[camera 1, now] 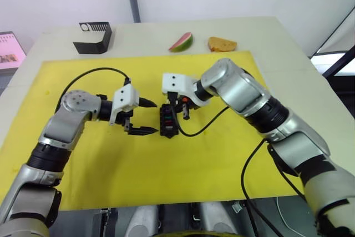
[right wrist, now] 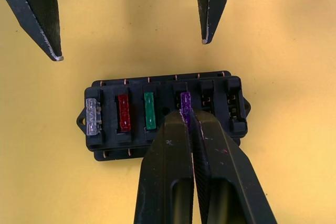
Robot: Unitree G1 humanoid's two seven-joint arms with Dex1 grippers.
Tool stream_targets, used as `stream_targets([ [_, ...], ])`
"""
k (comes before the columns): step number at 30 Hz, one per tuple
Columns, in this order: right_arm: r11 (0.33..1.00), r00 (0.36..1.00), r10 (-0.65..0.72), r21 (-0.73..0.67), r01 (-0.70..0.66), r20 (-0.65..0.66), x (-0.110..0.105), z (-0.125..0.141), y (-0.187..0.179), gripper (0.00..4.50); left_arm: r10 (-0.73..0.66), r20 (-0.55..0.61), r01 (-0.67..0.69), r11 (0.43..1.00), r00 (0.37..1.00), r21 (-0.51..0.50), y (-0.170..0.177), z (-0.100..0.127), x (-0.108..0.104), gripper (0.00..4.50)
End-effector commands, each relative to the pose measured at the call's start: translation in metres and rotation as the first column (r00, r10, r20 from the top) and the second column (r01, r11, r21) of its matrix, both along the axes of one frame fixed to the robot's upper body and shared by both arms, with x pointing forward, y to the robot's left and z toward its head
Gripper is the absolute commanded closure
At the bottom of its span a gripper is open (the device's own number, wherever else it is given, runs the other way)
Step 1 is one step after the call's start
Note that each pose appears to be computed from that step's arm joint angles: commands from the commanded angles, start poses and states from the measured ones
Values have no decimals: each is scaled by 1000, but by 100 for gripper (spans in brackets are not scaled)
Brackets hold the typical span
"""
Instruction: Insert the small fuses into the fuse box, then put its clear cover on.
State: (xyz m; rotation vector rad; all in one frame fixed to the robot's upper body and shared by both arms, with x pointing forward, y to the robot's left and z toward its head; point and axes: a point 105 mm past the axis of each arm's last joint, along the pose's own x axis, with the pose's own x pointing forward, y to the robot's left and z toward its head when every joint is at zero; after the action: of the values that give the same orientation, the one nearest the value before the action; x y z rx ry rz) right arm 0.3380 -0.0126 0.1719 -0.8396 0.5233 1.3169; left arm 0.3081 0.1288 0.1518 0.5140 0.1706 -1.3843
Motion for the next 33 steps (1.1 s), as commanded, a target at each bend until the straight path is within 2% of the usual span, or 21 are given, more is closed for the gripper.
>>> stream_targets([
  [1, 1000, 999, 20, 5, -20, 27, -1, 7, 5, 450, -8, 47, 8, 1000, 999, -13, -1, 11, 1, 15],
  [15, 997, 997, 52, -63, -48, 54, 3, 2, 9, 450, -18, 47, 18, 1000, 999, -13, -3, 7, -1, 15],
  [22, 998, 998, 47, -33, -46, 50, 1, 8, 10, 450, -18, 48, 18, 1000, 999, -12, -3, 6, -2, 15],
  [25, 999, 997, 47, 10, -47, 66, -2, 18, 11, 353, -14, 48, 14, 1000, 999, -11, -2, 6, -2, 0],
  [28, 997, 997, 24, 76, -30, 79, -4, 35, 11, 216, -12, 48, 13, 1000, 999, -13, -1, 7, -2, 0],
  [32, 980, 997, -1, 198, -15, 79, -8, 56, 6, 216, -11, 47, 12, 1000, 999, -20, -1, 9, -2, 0],
  [33, 969, 996, 27, 242, -47, 84, -12, 59, 6, 216, -12, 44, 13, 1000, 999, -23, -1, 10, -3, 0],
])
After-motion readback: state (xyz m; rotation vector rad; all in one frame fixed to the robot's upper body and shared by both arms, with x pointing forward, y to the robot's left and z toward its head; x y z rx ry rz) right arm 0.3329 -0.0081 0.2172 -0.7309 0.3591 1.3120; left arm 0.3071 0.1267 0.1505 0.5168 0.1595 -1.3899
